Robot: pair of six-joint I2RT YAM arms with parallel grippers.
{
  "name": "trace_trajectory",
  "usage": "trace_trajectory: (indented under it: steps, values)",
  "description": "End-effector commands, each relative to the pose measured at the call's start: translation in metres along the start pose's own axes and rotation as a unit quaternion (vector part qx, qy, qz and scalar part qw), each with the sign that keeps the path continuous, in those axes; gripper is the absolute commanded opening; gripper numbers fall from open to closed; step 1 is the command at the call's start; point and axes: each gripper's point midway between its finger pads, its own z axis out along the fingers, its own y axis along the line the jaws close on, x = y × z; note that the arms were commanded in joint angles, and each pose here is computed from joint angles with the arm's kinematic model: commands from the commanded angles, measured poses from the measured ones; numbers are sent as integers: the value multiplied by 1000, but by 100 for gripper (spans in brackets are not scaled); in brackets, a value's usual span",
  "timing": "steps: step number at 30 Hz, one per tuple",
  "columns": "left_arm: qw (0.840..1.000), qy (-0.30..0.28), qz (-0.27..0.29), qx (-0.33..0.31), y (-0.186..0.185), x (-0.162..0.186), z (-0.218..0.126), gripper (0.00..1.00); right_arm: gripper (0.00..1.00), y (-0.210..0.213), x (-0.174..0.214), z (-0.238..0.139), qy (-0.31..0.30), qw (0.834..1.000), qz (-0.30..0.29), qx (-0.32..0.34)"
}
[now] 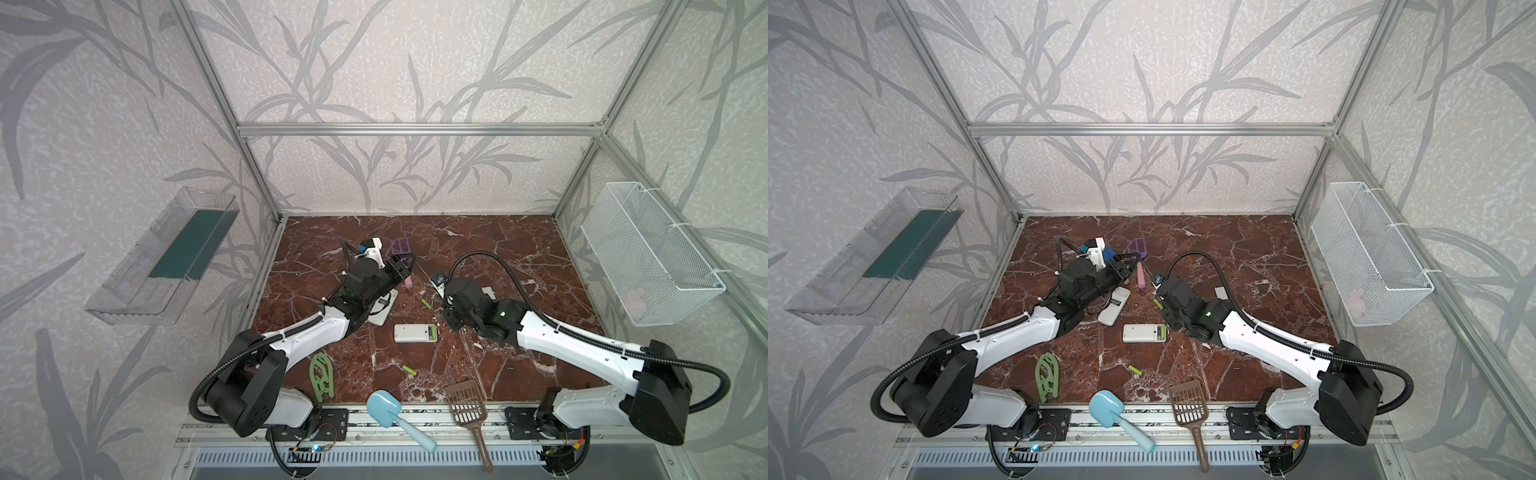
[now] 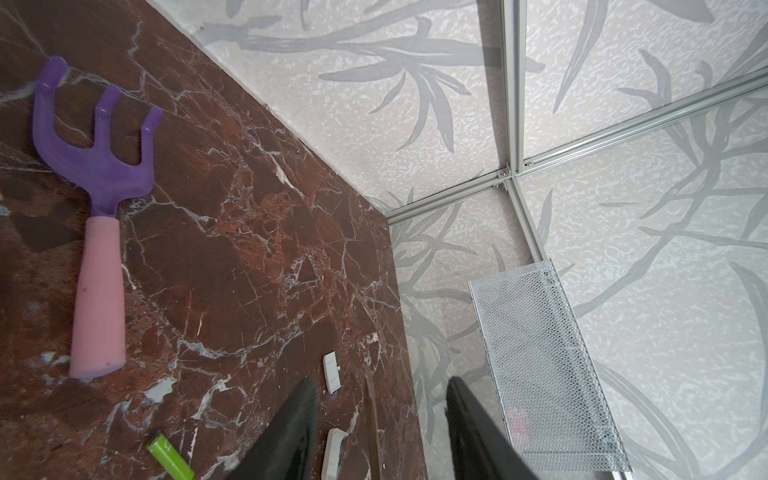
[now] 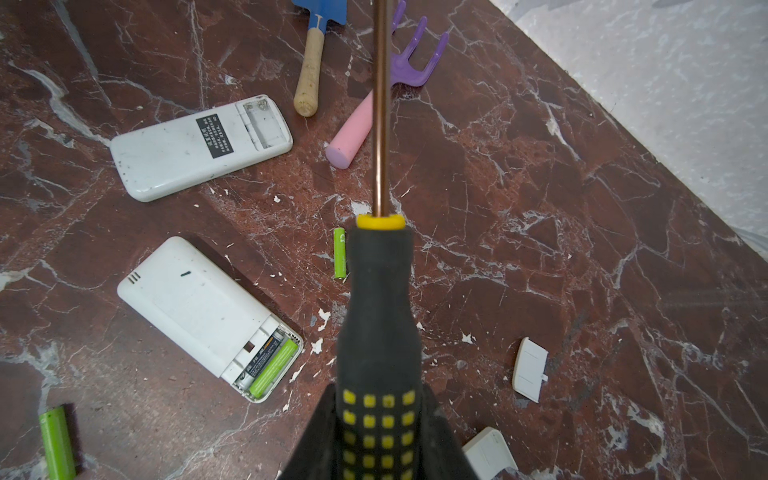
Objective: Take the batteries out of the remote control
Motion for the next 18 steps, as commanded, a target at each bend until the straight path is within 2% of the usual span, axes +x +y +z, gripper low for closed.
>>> trace_trajectory:
  steps: [1, 6, 13, 18]
  values:
    - [1000, 4, -10, 28, -15, 1, 9, 42, 0, -4, -19, -7, -23, 1000, 2, 9]
    - [999, 17, -28, 44, -13, 9, 19, 29, 0, -5, -21, -8, -27, 1000, 2, 10]
    - [998, 18, -33, 45, -11, 10, 23, 0, 0, -6, -22, -9, -29, 999, 0, 15]
    - [998, 16, -34, 49, -12, 10, 22, 0, 0, -7, -26, -7, -42, 999, 4, 18]
